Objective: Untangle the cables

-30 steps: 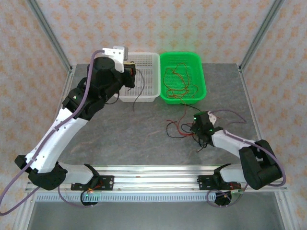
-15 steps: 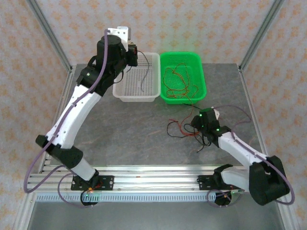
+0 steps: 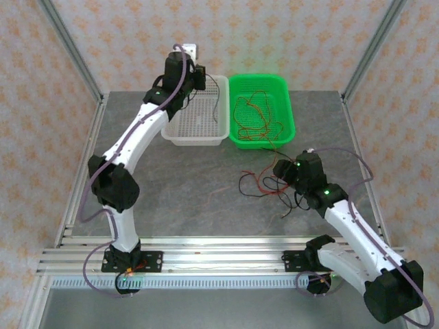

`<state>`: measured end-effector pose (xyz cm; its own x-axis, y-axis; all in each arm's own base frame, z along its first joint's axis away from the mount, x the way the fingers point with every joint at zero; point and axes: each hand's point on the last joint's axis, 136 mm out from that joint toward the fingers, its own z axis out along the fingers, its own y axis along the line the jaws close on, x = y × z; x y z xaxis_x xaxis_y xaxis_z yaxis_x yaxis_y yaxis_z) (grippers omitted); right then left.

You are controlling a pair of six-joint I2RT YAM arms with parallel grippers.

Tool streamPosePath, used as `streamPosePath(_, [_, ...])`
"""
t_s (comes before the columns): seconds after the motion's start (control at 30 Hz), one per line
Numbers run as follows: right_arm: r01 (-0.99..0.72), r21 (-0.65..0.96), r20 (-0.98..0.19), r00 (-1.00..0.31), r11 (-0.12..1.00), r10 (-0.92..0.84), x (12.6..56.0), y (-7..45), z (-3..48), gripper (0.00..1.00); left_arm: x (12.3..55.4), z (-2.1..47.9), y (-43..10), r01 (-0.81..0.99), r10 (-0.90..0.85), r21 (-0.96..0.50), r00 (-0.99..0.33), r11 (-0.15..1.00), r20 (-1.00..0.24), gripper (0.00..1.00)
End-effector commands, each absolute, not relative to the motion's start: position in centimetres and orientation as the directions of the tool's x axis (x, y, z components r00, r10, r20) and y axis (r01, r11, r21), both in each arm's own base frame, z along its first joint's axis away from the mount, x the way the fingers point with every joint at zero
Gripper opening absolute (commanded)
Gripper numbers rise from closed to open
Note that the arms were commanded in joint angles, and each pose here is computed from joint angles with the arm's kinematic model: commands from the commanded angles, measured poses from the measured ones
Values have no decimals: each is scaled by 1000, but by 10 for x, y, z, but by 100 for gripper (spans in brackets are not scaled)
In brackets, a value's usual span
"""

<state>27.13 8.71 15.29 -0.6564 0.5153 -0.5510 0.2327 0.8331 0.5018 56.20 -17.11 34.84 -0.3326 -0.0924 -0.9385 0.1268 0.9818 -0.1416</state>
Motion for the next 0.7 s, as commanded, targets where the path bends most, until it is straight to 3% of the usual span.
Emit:
streamPosePath(0.0, [237,509,-537,-664,828,520,266,87,164,73,587,302,-166,86,-112,-153,-362,985,-925,0])
streamPosePath(0.2, [247,508,-532,-663,825,526,268,87,165,72,599,214,-170,51,-133,-178,-474,983,-870,0])
streamPosePath(0.5, [252,511,-520,-671,822,529,277,92,158,64,592,131,-162,-25,-150,-167,-579,986,-802,0])
streamPosePath(0.6, [259,507,-514,-675,822,530,281,93,153,62,591,118,-162,-33,-149,-161,-600,986,-786,14])
streamPosePath(0.67, [263,505,-509,-678,822,530,283,94,149,61,591,117,-161,-38,-148,-158,-604,987,-783,31])
